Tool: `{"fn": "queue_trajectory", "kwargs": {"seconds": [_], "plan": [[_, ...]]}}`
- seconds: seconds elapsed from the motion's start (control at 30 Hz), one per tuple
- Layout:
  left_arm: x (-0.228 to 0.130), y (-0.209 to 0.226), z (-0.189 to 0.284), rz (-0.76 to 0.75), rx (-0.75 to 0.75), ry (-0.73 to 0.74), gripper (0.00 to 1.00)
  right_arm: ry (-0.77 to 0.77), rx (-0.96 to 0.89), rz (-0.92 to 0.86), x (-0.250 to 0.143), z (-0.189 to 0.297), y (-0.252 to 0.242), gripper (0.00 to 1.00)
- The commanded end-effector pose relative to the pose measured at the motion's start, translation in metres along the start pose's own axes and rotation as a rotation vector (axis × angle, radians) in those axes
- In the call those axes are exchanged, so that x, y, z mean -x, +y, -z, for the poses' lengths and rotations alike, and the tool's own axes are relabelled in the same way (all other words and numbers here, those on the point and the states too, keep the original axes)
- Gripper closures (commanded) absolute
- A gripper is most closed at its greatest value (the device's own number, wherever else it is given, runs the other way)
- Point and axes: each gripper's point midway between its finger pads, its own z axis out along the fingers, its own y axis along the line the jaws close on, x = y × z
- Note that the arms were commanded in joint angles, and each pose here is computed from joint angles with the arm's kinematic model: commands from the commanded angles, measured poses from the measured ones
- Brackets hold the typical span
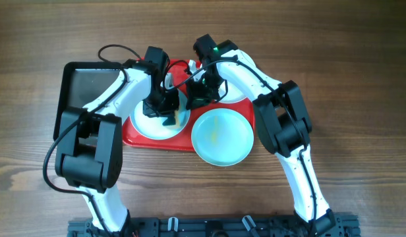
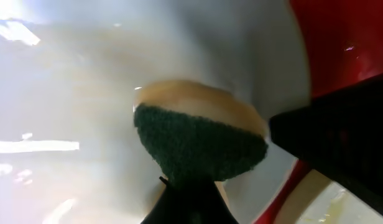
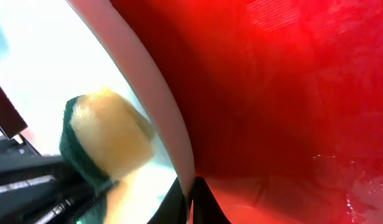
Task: Clean dirty plates on tray and stack at the side
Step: 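Scrub the light-blue plate surface with the sponge in the left gripper, then lift the cleaned plate off the red tray with the right gripper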
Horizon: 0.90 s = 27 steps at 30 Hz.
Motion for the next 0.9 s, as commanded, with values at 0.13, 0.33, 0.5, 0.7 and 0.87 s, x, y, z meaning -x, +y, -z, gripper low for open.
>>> {"fn": "queue_trajectory", "kwargs": {"seconds": [0.13,0.33,0.5,0.7,0.87], "plan": [[0.025,0.098,0.030,0.221,0.597,-0.227,0.96,0.035,0.004,0.016,-0.005,-0.010,-0.007,0.96],[0.042,0.105,0.044,0.348,0.641,-0.359,0.96,0.031,-0.046,0.009,-0.005,-0.010,-0.016,0.96],[0.064,0.070,0.059,0.411,0.319,-0.288,0.96,0.031,-0.078,0.007,-0.005,-0.010,-0.022,0.96],[0.074,0.061,0.098,0.388,0.093,-0.216,0.96,0.027,-0.083,0.010,-0.004,-0.010,-0.023,0.91],[0.074,0.078,0.119,0.390,0.099,-0.222,0.96,0.028,-0.083,0.008,-0.005,-0.010,-0.023,0.50]]}}
